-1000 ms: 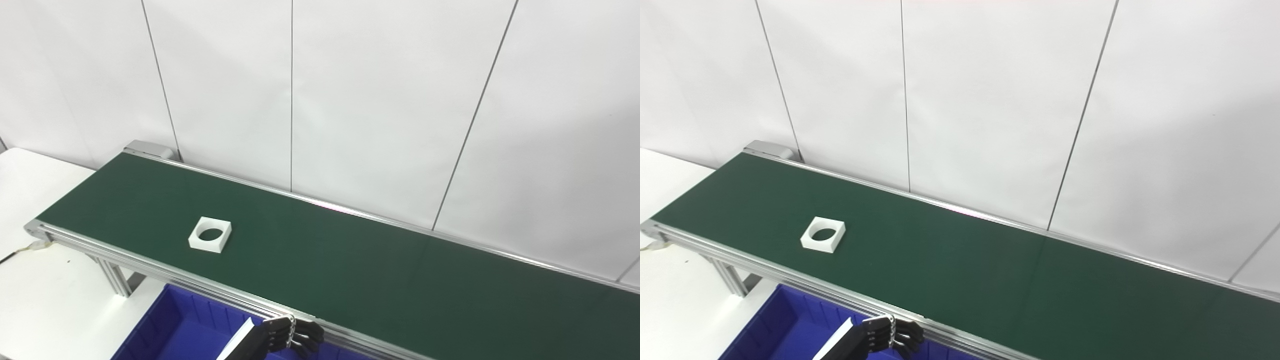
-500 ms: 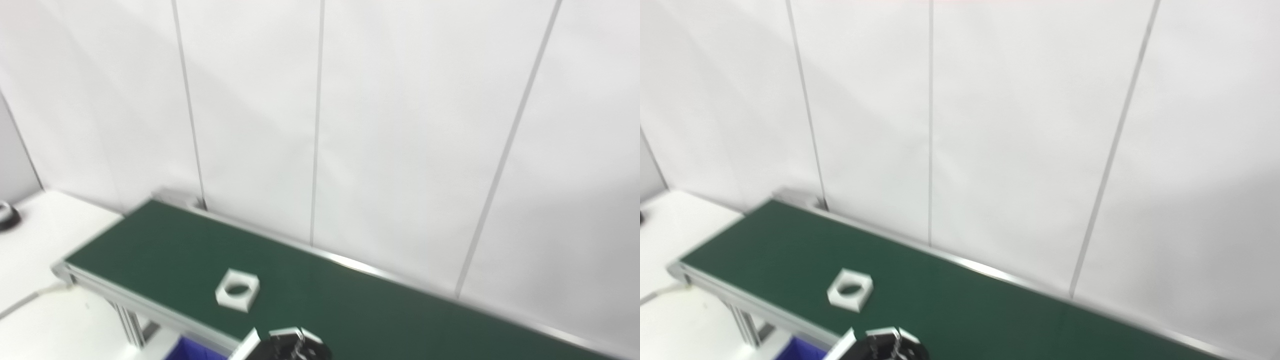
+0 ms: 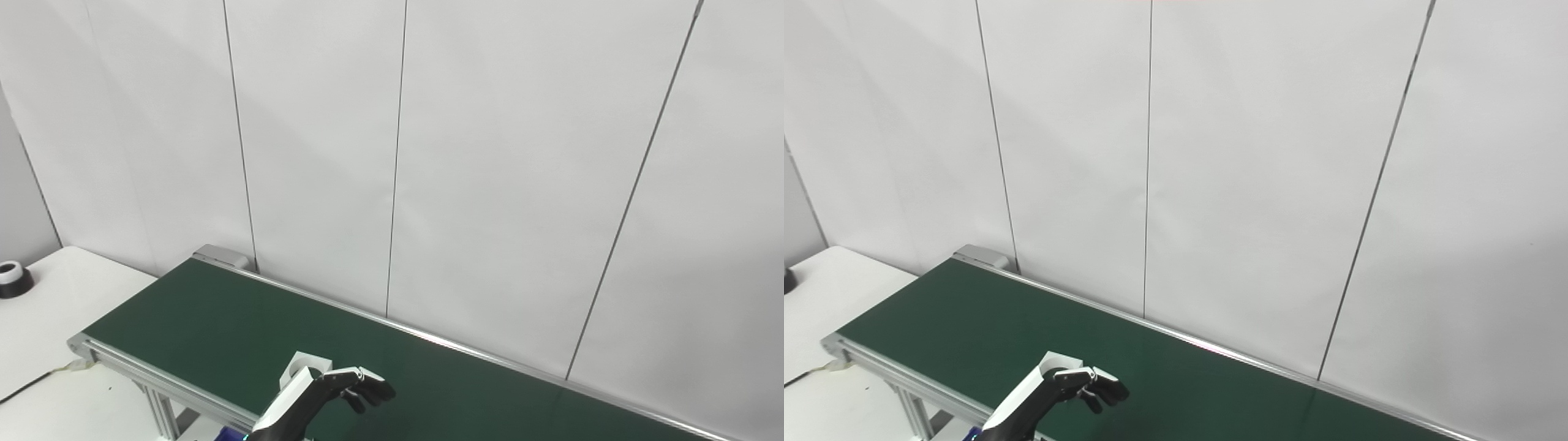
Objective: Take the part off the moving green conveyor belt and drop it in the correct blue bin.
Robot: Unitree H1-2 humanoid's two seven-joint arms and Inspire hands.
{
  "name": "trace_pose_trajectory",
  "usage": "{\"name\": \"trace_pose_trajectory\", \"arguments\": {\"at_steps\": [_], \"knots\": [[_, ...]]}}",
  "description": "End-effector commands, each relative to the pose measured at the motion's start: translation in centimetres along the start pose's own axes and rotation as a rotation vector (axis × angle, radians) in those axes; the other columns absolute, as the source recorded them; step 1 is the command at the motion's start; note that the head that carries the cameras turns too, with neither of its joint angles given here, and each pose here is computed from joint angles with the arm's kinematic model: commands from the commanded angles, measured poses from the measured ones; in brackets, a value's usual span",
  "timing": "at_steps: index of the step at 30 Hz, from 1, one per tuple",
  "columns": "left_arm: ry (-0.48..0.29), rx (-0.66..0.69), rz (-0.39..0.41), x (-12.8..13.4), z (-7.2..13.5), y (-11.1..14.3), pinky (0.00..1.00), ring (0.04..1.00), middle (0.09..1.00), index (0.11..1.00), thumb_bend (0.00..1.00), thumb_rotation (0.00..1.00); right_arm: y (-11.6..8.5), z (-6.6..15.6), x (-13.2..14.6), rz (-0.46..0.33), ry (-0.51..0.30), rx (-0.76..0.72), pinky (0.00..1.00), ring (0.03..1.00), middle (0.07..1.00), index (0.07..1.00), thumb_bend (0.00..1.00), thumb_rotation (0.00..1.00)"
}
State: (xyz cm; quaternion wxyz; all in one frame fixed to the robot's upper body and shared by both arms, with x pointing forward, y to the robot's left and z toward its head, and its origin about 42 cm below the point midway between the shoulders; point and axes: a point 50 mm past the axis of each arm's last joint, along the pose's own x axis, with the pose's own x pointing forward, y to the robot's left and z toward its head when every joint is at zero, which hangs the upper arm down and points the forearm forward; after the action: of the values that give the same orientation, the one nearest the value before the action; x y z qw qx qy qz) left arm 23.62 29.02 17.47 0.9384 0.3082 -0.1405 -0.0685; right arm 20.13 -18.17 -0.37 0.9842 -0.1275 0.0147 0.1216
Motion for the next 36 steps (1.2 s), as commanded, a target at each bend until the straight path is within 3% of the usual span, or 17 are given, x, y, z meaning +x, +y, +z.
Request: {"name": "trace_pose_trajectory", "arguments": {"at_steps": [1, 8, 13, 21, 27, 36], "knots": [[-0.03, 0.067, 0.011, 1.1, 1.3, 1.1, 0.64, 0.716, 0.735, 0.711, 0.88, 0.07, -0.4, 1.1, 0.7, -0.016, -0.085, 0.01, 0.6, 0.704, 0.779, 0.865, 0.31, 0.29], [0.007, 0.116, -0.036, 2.4, 1.7, 1.3, 0.68, 0.758, 0.769, 0.739, 0.8, 0.0, -0.6, 1.5, 0.7, -0.022, -0.099, 0.015, 0.61, 0.708, 0.776, 0.864, 0.29, 0.25], [0.062, 0.183, -0.093, 4.0, 1.8, 1.8, 0.71, 0.803, 0.8, 0.768, 0.77, 0.02, -1.1, 2.0, 0.6, -0.031, -0.116, 0.011, 0.6, 0.706, 0.776, 0.865, 0.31, 0.4], [0.114, 0.28, -0.169, 7.8, 1.8, 3.2, 0.73, 0.835, 0.822, 0.777, 0.84, 0.04, -1.9, 2.7, 0.8, -0.038, -0.144, 0.017, 0.62, 0.704, 0.782, 0.869, 0.42, 0.63], [0.159, 0.361, -0.221, 9.8, 1.7, 3.5, 0.74, 0.84, 0.835, 0.788, 0.84, 0.05, -2.4, 3.1, 0.7, -0.038, -0.164, 0.002, 0.64, 0.713, 0.786, 0.875, 0.44, 0.67], [0.199, 0.439, -0.279, 10.8, 0.6, 3.1, 0.78, 0.844, 0.836, 0.791, 0.85, 0.02, -3.2, 3.6, 0.4, -0.042, -0.183, -0.002, 0.63, 0.701, 0.763, 0.849, 0.48, 0.59]]}}
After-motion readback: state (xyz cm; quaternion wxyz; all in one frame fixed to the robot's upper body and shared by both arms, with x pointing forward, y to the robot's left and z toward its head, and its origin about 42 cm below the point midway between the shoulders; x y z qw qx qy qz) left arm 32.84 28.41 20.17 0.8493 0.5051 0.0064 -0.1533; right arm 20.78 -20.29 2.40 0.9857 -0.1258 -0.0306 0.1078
